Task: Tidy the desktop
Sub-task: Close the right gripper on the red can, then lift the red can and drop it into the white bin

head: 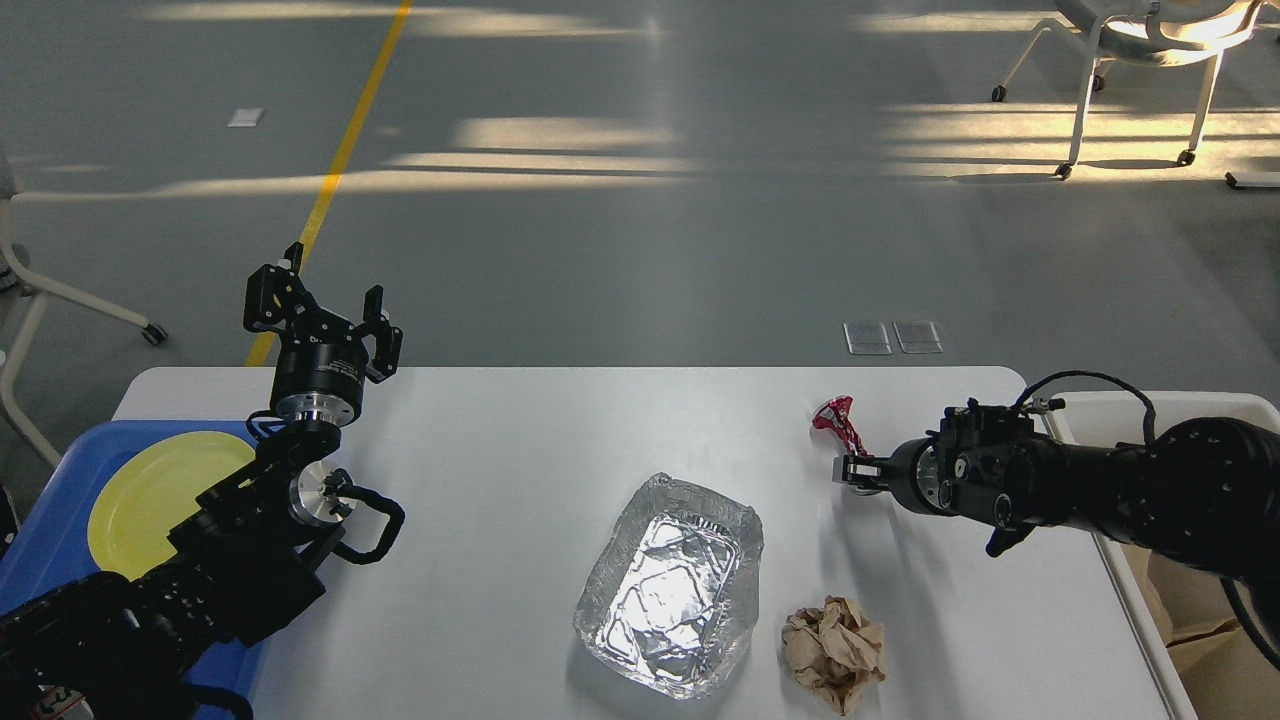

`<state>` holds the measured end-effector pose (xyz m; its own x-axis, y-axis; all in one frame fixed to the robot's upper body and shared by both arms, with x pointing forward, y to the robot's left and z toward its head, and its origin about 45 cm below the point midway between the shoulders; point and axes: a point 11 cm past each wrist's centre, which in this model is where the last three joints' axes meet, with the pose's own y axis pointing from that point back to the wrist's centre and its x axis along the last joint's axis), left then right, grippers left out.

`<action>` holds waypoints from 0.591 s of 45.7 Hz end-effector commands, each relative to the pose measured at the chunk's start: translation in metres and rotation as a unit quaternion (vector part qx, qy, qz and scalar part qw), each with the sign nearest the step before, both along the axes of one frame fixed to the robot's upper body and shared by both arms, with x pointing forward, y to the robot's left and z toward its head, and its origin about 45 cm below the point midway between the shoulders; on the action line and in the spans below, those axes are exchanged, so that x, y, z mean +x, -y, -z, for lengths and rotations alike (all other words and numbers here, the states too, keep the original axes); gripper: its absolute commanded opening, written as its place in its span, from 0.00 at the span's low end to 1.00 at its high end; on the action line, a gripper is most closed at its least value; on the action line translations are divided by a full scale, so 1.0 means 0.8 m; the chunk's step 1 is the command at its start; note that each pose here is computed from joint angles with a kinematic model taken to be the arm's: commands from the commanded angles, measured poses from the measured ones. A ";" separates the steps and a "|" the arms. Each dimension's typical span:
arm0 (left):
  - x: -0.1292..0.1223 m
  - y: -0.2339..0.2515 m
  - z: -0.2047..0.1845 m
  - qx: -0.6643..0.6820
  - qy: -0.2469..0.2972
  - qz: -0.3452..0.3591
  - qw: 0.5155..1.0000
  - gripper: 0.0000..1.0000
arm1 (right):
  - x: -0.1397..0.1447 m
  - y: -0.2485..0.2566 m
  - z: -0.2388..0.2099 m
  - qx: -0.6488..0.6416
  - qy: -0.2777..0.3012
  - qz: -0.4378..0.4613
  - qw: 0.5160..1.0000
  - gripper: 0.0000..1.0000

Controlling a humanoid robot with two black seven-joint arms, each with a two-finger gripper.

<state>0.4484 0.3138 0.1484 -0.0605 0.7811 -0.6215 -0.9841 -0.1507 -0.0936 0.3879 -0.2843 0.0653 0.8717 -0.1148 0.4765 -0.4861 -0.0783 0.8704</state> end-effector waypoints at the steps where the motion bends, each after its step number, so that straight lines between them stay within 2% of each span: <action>1: 0.000 0.000 0.000 0.000 0.000 0.000 1.000 0.97 | 0.017 0.010 -0.032 0.000 0.009 0.001 1.000 0.61; 10: 0.000 0.000 0.000 0.000 0.000 0.000 1.000 0.97 | 0.036 0.036 -0.090 0.004 0.019 0.016 1.000 0.61; 16: 0.000 0.000 0.000 0.000 0.000 0.000 1.000 0.97 | 0.056 0.055 -0.155 0.014 0.032 0.029 0.999 0.61; 27: 0.000 0.000 0.000 0.000 0.000 0.000 1.000 0.97 | 0.085 0.052 -0.346 0.075 0.034 0.016 0.996 0.62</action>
<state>0.4483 0.3138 0.1484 -0.0605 0.7811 -0.6215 -0.9841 -0.1507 -0.0936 0.4504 -0.3308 0.2695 0.8263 -0.2066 0.5240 -0.5535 -0.1258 0.8233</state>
